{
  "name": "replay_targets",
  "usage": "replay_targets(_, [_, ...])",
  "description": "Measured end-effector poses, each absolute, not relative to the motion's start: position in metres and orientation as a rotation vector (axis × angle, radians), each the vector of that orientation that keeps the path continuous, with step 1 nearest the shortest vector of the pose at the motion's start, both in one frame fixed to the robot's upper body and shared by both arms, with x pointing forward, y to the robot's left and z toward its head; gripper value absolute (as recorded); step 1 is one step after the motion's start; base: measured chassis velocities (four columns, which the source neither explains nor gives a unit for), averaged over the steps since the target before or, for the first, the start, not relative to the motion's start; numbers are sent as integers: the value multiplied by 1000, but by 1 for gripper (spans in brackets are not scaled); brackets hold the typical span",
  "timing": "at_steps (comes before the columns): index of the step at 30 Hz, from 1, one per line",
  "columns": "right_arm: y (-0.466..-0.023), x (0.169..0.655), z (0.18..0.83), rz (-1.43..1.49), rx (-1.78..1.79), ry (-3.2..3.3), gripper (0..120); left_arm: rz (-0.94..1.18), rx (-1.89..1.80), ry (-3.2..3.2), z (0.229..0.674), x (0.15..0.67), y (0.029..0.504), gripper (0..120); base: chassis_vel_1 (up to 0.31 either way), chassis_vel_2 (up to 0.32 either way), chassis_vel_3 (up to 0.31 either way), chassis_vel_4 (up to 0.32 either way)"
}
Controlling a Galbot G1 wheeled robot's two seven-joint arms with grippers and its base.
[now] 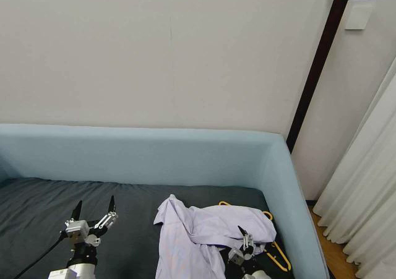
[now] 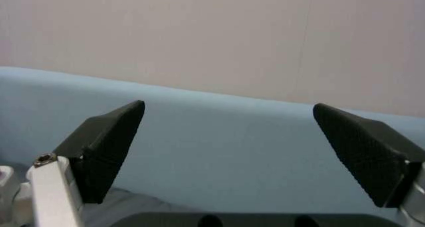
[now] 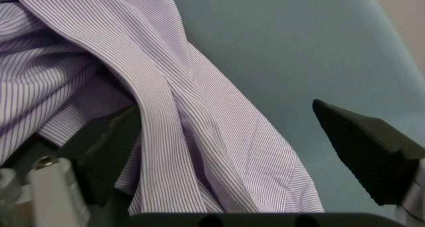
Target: Pick up the clothes from the sofa and hang them on the clothes hanger.
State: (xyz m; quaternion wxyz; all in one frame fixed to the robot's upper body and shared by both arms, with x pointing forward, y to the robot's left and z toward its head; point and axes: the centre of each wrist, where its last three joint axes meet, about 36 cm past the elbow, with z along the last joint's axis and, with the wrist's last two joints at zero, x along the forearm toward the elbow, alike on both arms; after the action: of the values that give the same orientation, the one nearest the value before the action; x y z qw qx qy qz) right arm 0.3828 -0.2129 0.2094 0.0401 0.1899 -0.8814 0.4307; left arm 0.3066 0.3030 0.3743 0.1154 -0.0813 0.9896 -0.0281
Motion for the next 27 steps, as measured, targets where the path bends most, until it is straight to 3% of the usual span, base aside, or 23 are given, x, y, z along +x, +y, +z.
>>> replay_targets(12, [-223, 384, 204, 1240, 647, -2654, 55, -79, -236, 2894, 373, 308, 308, 100, 0, 0, 0, 0])
replay_targets(21, [-225, 381, 193, 1198, 741, -2608, 17, -84, -236, 2890, 371, 310, 311, 100, 0, 0, 0, 0])
replay_targets(27, [-225, 385, 193, 1207, 712, -2629, 1, -87, -237, 2888, 370, 312, 311, 100, 0, 0, 0, 0])
